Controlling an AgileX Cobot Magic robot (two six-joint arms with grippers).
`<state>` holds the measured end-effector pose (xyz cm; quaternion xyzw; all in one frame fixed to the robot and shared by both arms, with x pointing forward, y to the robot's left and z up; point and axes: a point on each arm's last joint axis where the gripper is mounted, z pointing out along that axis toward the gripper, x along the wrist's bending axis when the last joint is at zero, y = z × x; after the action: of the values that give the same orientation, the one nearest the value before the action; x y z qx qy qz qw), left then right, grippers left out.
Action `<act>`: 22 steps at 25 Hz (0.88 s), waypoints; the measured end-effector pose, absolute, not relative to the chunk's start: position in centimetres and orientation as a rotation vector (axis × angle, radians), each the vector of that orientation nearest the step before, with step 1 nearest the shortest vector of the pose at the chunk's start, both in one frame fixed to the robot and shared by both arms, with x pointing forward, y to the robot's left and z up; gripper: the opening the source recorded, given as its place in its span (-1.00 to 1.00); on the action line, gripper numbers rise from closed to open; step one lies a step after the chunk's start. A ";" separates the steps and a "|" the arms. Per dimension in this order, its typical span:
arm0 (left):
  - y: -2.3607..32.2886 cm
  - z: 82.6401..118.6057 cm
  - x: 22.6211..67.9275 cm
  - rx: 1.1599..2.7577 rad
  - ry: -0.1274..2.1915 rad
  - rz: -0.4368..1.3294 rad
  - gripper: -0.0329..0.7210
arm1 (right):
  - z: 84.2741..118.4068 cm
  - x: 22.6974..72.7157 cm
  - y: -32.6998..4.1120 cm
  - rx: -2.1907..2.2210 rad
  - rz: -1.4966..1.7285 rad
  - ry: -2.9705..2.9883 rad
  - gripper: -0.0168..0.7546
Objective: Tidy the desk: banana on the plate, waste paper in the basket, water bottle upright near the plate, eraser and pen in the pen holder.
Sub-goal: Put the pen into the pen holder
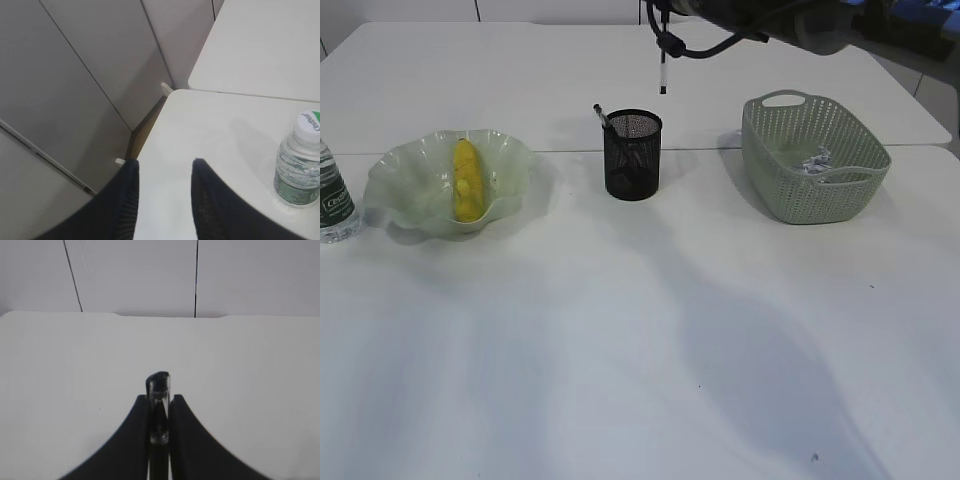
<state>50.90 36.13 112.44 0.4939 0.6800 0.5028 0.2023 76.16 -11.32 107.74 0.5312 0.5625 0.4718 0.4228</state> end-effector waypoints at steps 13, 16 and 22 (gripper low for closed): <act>36.1 112.5 50.9 1.384 1.888 1.410 -0.27 | 107.9 77.0 -12.3 1.276 1.284 1.398 -0.80; 36.1 112.5 50.9 1.384 1.886 1.410 -0.27 | 108.1 76.9 -12.0 1.236 1.302 1.414 -0.80; 36.1 112.5 51.0 1.386 1.882 1.411 -0.27 | 107.2 77.2 -11.7 1.212 1.317 1.443 -0.80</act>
<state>50.96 36.09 112.51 0.4969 0.6749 0.5059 0.2041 77.21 -11.65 107.22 0.4813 0.5727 0.5227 0.4089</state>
